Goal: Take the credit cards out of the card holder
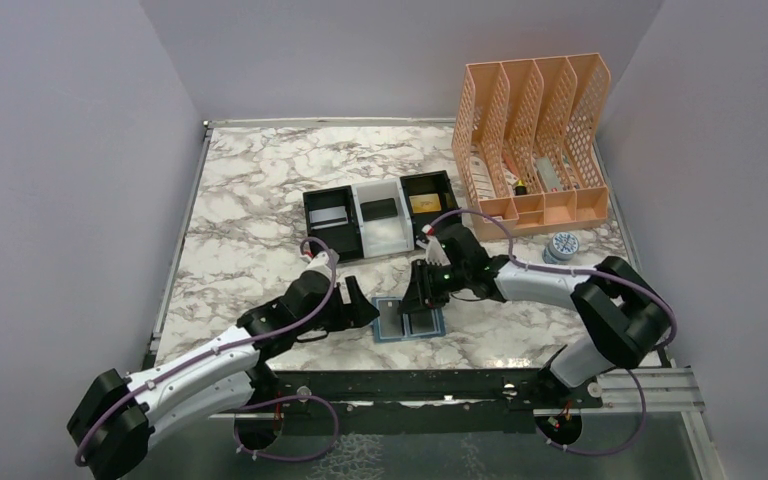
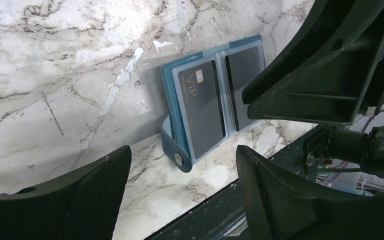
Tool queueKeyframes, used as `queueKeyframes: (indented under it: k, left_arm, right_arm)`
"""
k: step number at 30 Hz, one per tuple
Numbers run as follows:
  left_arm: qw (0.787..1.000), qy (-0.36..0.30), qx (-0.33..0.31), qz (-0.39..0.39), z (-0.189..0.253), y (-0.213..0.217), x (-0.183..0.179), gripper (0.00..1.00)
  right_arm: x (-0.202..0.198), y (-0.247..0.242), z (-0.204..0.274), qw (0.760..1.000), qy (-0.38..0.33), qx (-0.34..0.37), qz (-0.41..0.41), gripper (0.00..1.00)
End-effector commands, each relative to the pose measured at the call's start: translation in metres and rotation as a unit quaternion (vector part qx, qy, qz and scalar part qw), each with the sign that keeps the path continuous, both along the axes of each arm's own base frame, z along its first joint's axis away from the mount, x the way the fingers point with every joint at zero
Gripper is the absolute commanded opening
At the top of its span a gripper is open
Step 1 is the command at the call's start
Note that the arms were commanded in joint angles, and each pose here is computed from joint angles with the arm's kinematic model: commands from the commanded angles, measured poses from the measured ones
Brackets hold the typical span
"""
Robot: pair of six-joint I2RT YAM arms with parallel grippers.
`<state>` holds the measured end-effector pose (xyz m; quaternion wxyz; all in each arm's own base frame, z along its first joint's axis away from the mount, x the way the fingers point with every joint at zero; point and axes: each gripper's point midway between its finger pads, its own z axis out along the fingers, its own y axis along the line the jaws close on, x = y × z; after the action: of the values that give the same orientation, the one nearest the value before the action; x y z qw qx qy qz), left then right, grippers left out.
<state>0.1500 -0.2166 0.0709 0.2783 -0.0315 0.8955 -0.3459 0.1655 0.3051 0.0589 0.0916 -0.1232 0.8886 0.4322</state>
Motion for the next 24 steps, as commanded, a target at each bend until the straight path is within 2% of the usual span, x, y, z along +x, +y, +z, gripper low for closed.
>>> queueKeyframes:
  k: [1, 5, 16, 21, 24]
  left_arm:
    - [0.999, -0.040, -0.006, 0.016, 0.017, -0.007, 0.020, 0.77]
    - [1.000, -0.027, 0.009, -0.005, 0.004, -0.016, 0.021, 0.74]
    - [0.998, -0.011, 0.054, -0.010, -0.025, -0.015, 0.026, 0.39]
    - [0.998, -0.010, 0.063, -0.016, -0.035, -0.015, 0.026, 0.39]
    - [0.999, -0.018, 0.047, -0.018, -0.027, -0.020, 0.028, 0.46]
  right_arm:
    - [0.019, 0.011, -0.006, 1.000, -0.029, -0.010, -0.004, 0.30]
    - [0.018, 0.008, -0.024, 0.999, -0.020, -0.026, -0.006, 0.29]
    - [0.016, -0.006, -0.047, 0.997, -0.002, -0.064, -0.039, 0.26]
    - [0.020, -0.002, -0.034, 0.998, -0.015, -0.052, -0.042, 0.25]
    - [0.023, 0.000, -0.025, 0.998, -0.021, -0.049, -0.040, 0.25]
